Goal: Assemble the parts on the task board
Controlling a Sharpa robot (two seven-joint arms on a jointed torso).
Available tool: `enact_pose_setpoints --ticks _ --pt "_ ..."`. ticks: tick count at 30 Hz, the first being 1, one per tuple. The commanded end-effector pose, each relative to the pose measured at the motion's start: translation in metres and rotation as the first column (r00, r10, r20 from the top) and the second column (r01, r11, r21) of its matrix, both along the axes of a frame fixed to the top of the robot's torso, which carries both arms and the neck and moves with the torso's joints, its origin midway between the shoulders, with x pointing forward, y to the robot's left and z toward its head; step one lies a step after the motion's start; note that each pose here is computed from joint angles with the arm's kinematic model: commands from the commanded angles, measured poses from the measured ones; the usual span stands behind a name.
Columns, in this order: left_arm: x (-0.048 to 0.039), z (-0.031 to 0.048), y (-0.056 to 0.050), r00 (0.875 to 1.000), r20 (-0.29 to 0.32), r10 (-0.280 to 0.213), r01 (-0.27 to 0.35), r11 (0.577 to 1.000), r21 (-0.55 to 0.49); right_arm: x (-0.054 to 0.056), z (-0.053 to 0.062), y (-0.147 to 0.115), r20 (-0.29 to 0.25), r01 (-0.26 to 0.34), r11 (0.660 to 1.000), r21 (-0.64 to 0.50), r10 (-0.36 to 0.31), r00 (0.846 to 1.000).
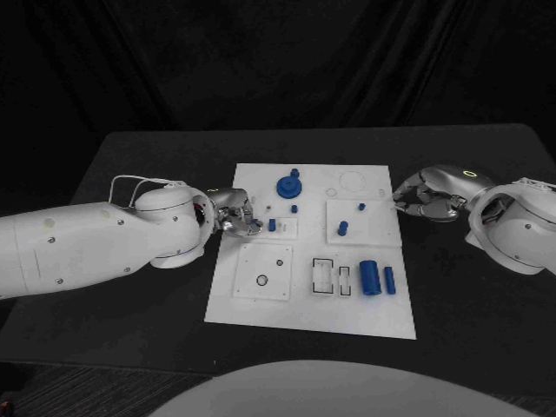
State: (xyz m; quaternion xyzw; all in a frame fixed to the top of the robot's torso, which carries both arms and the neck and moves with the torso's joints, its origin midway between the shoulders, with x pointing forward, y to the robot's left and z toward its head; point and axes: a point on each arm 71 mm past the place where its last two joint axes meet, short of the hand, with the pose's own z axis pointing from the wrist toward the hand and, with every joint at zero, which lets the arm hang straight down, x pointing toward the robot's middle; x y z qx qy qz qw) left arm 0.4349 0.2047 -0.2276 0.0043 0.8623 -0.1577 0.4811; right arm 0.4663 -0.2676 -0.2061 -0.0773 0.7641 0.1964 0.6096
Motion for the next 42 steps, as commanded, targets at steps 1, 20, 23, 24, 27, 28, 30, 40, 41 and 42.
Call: enact_pose_setpoints --ticks 1,20,23,24,27,28,30,40,41,42 --pt "-0.0027 -0.0019 -0.003 1.0 -0.002 -0.01 0.01 1.0 -0.015 0.0 -0.001 -0.001 -0.004 0.014 1.0 -0.006 -0.014 1.0" --pt "-0.0051 0.0004 0.001 1.0 0.004 -0.02 0.02 0.999 -0.029 0.0 -0.002 -0.001 -0.007 0.016 1.0 -0.007 -0.016 1.0" --pt "-0.0045 0.0007 0.003 1.0 -0.01 -0.028 0.028 1.0 -0.015 0.0 -0.003 -0.001 -0.007 0.017 1.0 -0.008 -0.017 1.0" --pt "-0.004 0.001 0.004 0.999 -0.014 -0.031 0.031 0.999 -0.01 0.0 -0.003 -0.001 -0.008 0.017 1.0 -0.009 -0.017 1.0" --pt "-0.0017 0.0028 0.003 0.999 -0.021 -0.041 0.041 0.999 0.002 0.001 -0.003 -0.001 -0.008 0.017 1.0 -0.01 -0.018 1.0" --pt "-0.0008 0.0038 0.003 0.999 -0.023 -0.044 0.044 0.999 0.006 0.001 -0.003 0.0 -0.008 0.017 1.0 -0.01 -0.017 1.0" --pt "0.0011 0.0065 0.003 0.998 -0.022 -0.052 0.052 0.999 0.01 0.001 -0.003 0.0 -0.008 0.017 1.0 -0.01 -0.017 1.0" --pt "0.0117 0.0225 0.002 0.996 -0.027 -0.091 0.092 0.995 0.043 0.002 -0.003 0.0 -0.009 0.019 1.0 -0.011 -0.019 1.0" --pt "0.0128 0.0242 0.001 0.995 -0.025 -0.093 0.095 0.995 0.044 0.002 -0.003 0.0 -0.009 0.019 1.0 -0.011 -0.019 1.0" --pt "0.0146 0.0267 0.001 0.995 -0.023 -0.098 0.099 0.994 0.047 0.002 -0.003 0.0 -0.009 0.019 1.0 -0.011 -0.019 1.0"
